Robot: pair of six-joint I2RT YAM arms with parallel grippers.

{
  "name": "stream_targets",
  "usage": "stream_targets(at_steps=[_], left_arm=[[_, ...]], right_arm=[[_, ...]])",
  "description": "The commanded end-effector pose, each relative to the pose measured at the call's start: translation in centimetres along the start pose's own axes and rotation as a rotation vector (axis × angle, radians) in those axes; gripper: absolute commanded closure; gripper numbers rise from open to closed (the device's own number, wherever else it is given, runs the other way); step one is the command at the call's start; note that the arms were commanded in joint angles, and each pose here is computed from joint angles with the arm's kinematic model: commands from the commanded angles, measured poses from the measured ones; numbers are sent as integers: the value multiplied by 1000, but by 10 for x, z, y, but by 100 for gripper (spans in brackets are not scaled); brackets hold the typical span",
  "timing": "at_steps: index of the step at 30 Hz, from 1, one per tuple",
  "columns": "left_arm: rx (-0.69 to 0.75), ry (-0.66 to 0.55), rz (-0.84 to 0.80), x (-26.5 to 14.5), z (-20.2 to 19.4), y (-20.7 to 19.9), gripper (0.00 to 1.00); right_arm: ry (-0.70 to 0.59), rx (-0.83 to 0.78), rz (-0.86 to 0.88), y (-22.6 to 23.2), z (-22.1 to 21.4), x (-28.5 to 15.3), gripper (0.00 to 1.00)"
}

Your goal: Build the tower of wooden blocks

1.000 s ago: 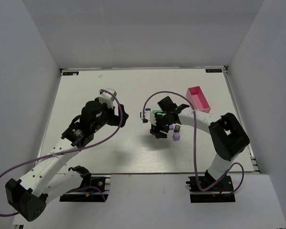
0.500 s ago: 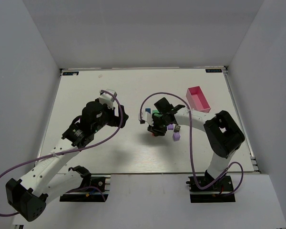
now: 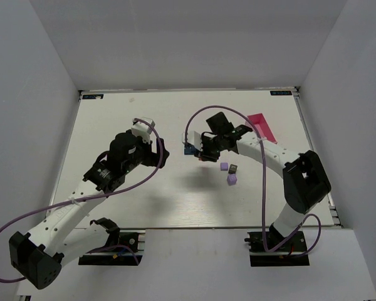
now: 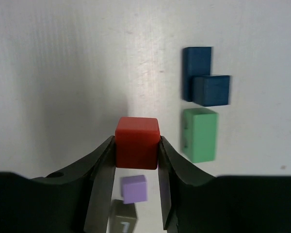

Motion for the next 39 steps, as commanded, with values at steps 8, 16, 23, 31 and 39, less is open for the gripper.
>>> stream_targets(at_steps=[8, 16, 23, 31, 39], left_arm=[[24, 13, -10, 6, -5, 1, 3], [24, 22, -9, 7, -6, 1, 3], [24, 23, -18, 7, -6, 0, 3], [24, 23, -19, 7, -6, 0, 3], [24, 23, -19, 7, -6, 0, 3]], right_arm=[[53, -167, 18, -61, 22, -22, 100], [97, -149, 94, -78, 10, -5, 100], [100, -148, 111, -82, 6, 4, 98], [103, -129, 111, -86, 2, 17, 96], [102, -111, 107, -89, -2, 26, 93]])
Point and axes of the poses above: each gripper's point midway between its finger pads, its own x axis out along the fingers, its own y axis along the line the jaws close on, z = x × y, the point moved 7 cm from there along -x, back along the fingers, and after that the axes turned 5 degrees about x, right-handed, at the moved point
